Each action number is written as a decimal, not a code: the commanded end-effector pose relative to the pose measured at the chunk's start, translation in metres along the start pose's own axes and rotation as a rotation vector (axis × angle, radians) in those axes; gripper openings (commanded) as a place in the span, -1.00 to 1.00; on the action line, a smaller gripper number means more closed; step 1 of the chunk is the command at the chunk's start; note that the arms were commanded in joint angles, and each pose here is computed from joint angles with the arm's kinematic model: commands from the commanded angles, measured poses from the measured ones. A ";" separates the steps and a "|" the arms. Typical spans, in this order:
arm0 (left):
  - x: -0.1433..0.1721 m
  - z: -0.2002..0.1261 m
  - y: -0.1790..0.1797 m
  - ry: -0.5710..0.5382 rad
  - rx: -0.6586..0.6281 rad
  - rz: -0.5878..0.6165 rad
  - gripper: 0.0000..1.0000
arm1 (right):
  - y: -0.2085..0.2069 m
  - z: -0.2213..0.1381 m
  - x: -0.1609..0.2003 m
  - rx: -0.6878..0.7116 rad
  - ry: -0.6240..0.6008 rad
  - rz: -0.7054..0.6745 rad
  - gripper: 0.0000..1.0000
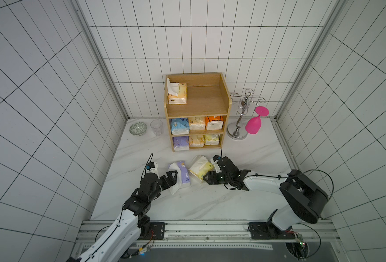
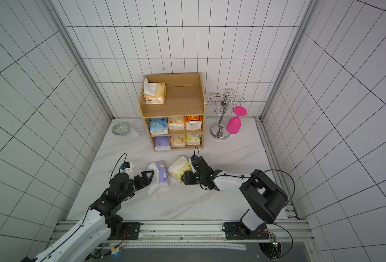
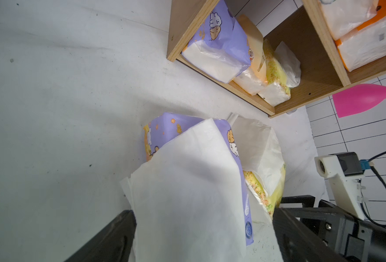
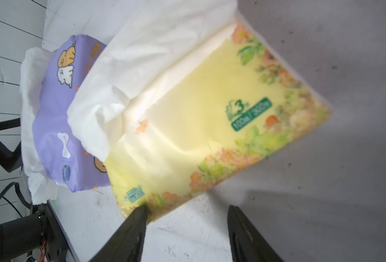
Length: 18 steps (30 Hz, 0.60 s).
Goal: Remove the tissue boxes from the shelf
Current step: Place the box of tissues at the center of the board.
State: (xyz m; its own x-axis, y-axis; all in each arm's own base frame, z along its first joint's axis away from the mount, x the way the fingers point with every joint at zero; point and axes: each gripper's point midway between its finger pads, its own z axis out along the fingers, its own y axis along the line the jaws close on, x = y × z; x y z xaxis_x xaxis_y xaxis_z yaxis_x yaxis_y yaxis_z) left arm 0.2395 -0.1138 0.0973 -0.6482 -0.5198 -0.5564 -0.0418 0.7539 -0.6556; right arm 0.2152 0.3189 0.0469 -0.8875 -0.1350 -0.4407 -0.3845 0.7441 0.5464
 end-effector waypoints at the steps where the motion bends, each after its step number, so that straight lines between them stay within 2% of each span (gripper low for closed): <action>1: -0.018 -0.001 -0.017 -0.047 0.044 0.027 0.97 | -0.007 -0.012 -0.013 0.070 -0.056 -0.012 0.22; 5: -0.020 -0.001 -0.019 -0.056 0.048 0.023 0.96 | -0.025 -0.039 -0.022 0.138 -0.097 0.019 0.21; 10: -0.022 -0.003 -0.016 -0.074 0.042 0.010 0.97 | -0.033 -0.060 -0.042 0.131 -0.145 0.059 0.24; 18: -0.023 -0.013 -0.012 -0.100 0.031 0.000 0.97 | -0.010 -0.027 -0.073 0.069 -0.065 0.030 0.26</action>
State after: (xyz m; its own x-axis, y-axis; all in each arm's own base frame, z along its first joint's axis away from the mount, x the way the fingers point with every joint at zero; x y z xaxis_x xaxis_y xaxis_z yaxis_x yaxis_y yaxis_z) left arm 0.2448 -0.1108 0.1169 -0.5931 -0.5469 -0.5909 -0.0096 0.7387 -0.6740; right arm 0.2709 0.2870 0.0867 -0.8781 -0.0361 -0.4770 -0.2994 0.8192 0.4891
